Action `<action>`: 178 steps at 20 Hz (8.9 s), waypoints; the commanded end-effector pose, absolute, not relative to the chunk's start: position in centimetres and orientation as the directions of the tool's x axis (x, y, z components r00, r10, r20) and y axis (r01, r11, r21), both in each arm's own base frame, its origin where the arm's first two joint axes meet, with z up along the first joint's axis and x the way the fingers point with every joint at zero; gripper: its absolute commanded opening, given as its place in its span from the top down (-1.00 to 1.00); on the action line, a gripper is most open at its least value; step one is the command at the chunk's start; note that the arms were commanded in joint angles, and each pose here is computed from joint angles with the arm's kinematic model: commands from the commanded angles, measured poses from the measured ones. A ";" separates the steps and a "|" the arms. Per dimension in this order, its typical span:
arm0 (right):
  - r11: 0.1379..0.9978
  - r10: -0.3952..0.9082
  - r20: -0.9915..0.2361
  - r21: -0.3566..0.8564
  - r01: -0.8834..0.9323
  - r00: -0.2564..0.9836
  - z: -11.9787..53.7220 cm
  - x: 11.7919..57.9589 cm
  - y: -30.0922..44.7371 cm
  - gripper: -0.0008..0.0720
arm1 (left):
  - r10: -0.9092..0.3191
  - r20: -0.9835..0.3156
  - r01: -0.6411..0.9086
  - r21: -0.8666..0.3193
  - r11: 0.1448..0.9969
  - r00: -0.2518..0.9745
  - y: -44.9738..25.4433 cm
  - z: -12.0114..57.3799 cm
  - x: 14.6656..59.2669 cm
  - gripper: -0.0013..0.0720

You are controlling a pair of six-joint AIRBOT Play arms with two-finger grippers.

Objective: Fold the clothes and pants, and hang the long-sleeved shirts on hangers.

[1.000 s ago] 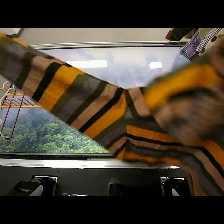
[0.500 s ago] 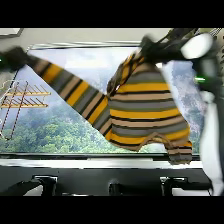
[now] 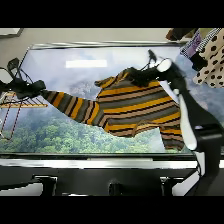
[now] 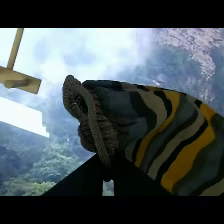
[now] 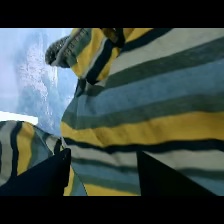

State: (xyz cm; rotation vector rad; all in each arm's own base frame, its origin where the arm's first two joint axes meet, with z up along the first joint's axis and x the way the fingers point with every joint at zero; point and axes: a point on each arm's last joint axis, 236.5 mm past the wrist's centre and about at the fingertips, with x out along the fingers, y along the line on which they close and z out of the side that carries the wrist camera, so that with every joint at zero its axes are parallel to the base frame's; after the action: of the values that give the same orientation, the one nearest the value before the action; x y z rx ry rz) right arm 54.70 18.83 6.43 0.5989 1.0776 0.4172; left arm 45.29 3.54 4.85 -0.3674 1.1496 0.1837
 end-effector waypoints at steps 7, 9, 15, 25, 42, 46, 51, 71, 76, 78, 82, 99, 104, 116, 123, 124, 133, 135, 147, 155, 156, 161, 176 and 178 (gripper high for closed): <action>0.862 0.242 -0.899 0.372 0.345 0.366 9.3 37.2 -7.4 -0.69 | -0.284 -0.888 -0.362 -0.414 0.835 0.361 0.3 4.4 39.7 -0.66; 0.792 0.270 -0.903 0.406 0.456 0.336 5.6 33.3 -7.2 -0.70 | -0.390 -0.851 -0.358 -0.507 0.784 0.352 -4.0 2.9 37.7 -0.69; 0.630 0.348 -0.852 0.521 0.575 0.390 -3.7 31.8 -3.7 -0.69 | -0.512 -0.819 -0.350 -0.574 0.740 0.261 -13.7 -2.0 33.0 -0.69; 0.580 0.373 -0.845 0.535 0.614 0.383 -9.7 34.1 -4.5 0.20 | -0.556 -0.804 -0.297 -0.594 0.748 0.208 -21.9 -3.9 31.4 -0.69; 0.603 0.452 -0.789 0.614 0.510 0.416 -2.9 32.6 -1.3 0.91 | -0.622 -0.732 -0.370 -0.680 0.634 0.278 -31.9 -8.4 34.4 0.89; 0.669 0.484 -0.769 0.633 0.390 0.418 0.8 32.1 4.0 0.91 | -0.618 -0.731 -0.289 -0.683 0.671 0.290 -28.1 -3.5 34.7 0.90; 0.833 0.274 -0.900 0.398 0.385 0.338 4.6 23.4 6.0 0.91 | -0.445 -0.866 -0.232 -0.492 0.839 0.226 -19.9 1.7 26.2 0.90; 0.766 0.371 -0.910 0.412 0.493 0.184 -3.9 28.8 10.9 0.52 | -0.515 -0.854 -0.232 -0.517 0.824 0.072 -23.7 -3.5 22.1 0.74; 0.857 0.326 -0.922 0.382 0.347 0.210 -0.9 27.7 9.7 -0.36 | -0.537 -0.835 -0.111 -0.549 0.829 0.116 -23.9 -1.4 23.8 -0.08; 0.891 0.315 -0.927 0.362 0.274 0.202 -0.2 26.6 9.3 -0.36 | -0.539 -0.829 -0.028 -0.548 0.836 0.153 -24.0 0.1 24.8 -0.11; 0.921 0.296 -0.943 0.324 0.215 0.153 -2.3 25.1 8.9 -0.36 | -0.527 -0.832 0.032 -0.530 0.848 0.176 -23.9 0.7 25.6 -0.11; 0.946 0.324 -0.936 0.320 -0.051 0.138 -6.0 24.6 12.3 -0.35 | -0.494 -0.853 0.082 -0.487 0.869 0.167 -23.2 0.2 25.3 -0.11; 0.987 0.149 -0.942 0.162 0.020 0.301 -6.6 28.1 10.8 0.68 | -0.496 -0.855 0.138 -0.479 0.867 0.147 -24.0 0.0 24.6 -0.11; 0.957 0.229 -0.960 0.252 0.141 0.161 -6.1 24.9 12.8 0.91 | -0.230 -0.973 0.445 -0.205 0.872 0.003 -33.6 -5.3 20.6 -0.11; 0.955 0.234 -0.959 0.258 0.150 0.160 -6.0 24.9 12.9 0.91 | -0.121 -0.993 0.343 -0.114 0.932 -0.001 -34.1 -8.9 20.6 -0.11; 0.953 0.238 -0.958 0.262 0.152 0.159 -6.0 24.8 13.0 0.91 | -0.108 -0.994 0.329 -0.101 0.939 0.000 -33.9 -9.3 20.7 -0.11; 0.931 0.291 -0.952 0.305 0.202 0.097 -5.8 23.4 14.2 0.91 | -0.092 -0.996 0.279 -0.092 0.956 -0.010 -32.9 -9.9 21.8 0.89; 0.945 0.256 -0.955 0.280 0.168 0.150 -4.5 25.1 13.5 0.92 | -0.141 -0.990 0.242 -0.140 0.960 -0.010 -32.3 -8.2 23.1 0.90; 0.933 0.358 -0.783 0.314 -0.173 0.509 16.5 47.8 21.9 0.92 | -0.508 -0.855 0.193 -0.483 0.854 0.109 -31.9 6.4 25.2 0.90; 0.984 0.172 -0.938 0.147 -0.106 0.302 6.0 43.0 22.0 0.92 | -0.660 -0.749 -0.033 -0.662 0.749 0.056 -37.3 0.7 21.4 0.90; 0.984 0.171 -0.944 0.150 -0.094 0.282 4.1 42.7 22.1 0.92 | -0.650 -0.757 -0.065 -0.653 0.754 0.061 -37.0 -1.0 21.5 0.90; 0.951 0.290 -0.930 0.306 0.040 0.226 -2.6 41.9 25.2 0.91 | -0.619 -0.785 -0.074 -0.618 0.783 0.005 -37.3 -6.1 21.2 0.90; 0.803 0.457 -0.889 0.420 0.423 0.015 0.0 25.0 18.6 -0.58 | -0.611 -0.791 -0.052 -0.610 0.790 -0.007 -37.2 -7.5 21.5 0.89; 0.721 0.523 -0.852 0.463 0.515 0.034 -2.3 23.4 21.4 -0.58 | -0.611 -0.791 -0.052 -0.610 0.790 -0.007 -37.2 -7.5 21.5 0.88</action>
State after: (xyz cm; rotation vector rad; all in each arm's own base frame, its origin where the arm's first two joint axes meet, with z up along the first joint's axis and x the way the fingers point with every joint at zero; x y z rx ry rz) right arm 26.61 17.90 -0.04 0.5876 1.5811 0.0471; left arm 21.48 -37.23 -7.44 -0.5603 1.5357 -0.4726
